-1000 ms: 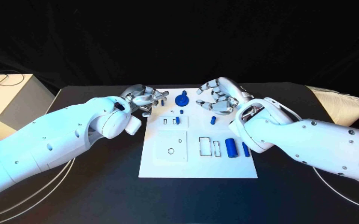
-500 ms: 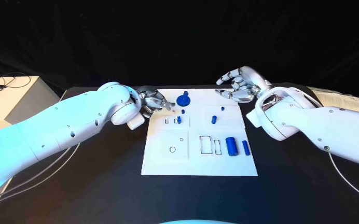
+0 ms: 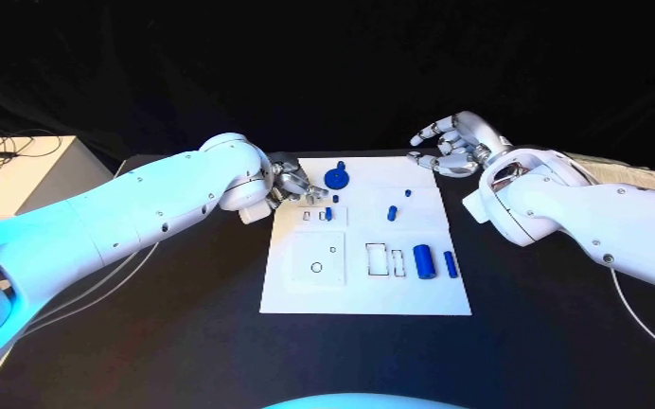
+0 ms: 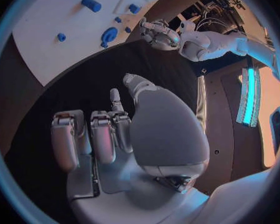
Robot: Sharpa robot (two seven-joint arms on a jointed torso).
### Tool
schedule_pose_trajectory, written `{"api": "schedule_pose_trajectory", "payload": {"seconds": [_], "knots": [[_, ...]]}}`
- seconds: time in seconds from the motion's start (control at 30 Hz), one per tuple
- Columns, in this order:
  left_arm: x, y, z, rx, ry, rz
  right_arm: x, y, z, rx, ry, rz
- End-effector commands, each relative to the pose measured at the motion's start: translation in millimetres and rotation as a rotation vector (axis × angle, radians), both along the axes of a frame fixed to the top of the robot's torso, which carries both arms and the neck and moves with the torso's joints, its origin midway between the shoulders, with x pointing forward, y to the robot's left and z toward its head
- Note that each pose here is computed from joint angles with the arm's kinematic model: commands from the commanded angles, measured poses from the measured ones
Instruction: Assemble the parts on the task board
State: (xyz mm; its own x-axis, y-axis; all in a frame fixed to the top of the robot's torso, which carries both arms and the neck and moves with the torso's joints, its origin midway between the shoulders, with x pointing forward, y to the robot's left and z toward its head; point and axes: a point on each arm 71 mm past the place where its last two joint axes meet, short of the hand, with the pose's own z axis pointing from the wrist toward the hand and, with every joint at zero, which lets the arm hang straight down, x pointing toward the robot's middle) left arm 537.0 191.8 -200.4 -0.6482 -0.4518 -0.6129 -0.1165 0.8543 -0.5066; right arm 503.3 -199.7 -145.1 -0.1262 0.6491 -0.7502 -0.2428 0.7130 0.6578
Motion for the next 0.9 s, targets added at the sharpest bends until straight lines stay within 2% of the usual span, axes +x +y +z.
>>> {"api": "schedule_pose_trajectory", "payload": {"seconds": [0.03, 0.5, 0.9], "knots": [[0.3, -3.4, -1.3, 0.07, 0.036, -0.058, 1.1, -1.4, 0.4, -0.008, 0.009, -0.014], [3.1, -18.5, -4.9, 0.121, 0.093, -0.131, 2.6, -2.4, 2.1, -0.016, 0.006, -0.031], [4.7, -25.0, -8.2, 0.136, 0.111, -0.149, 3.1, -2.9, 2.0, -0.022, 0.006, -0.039]]}}
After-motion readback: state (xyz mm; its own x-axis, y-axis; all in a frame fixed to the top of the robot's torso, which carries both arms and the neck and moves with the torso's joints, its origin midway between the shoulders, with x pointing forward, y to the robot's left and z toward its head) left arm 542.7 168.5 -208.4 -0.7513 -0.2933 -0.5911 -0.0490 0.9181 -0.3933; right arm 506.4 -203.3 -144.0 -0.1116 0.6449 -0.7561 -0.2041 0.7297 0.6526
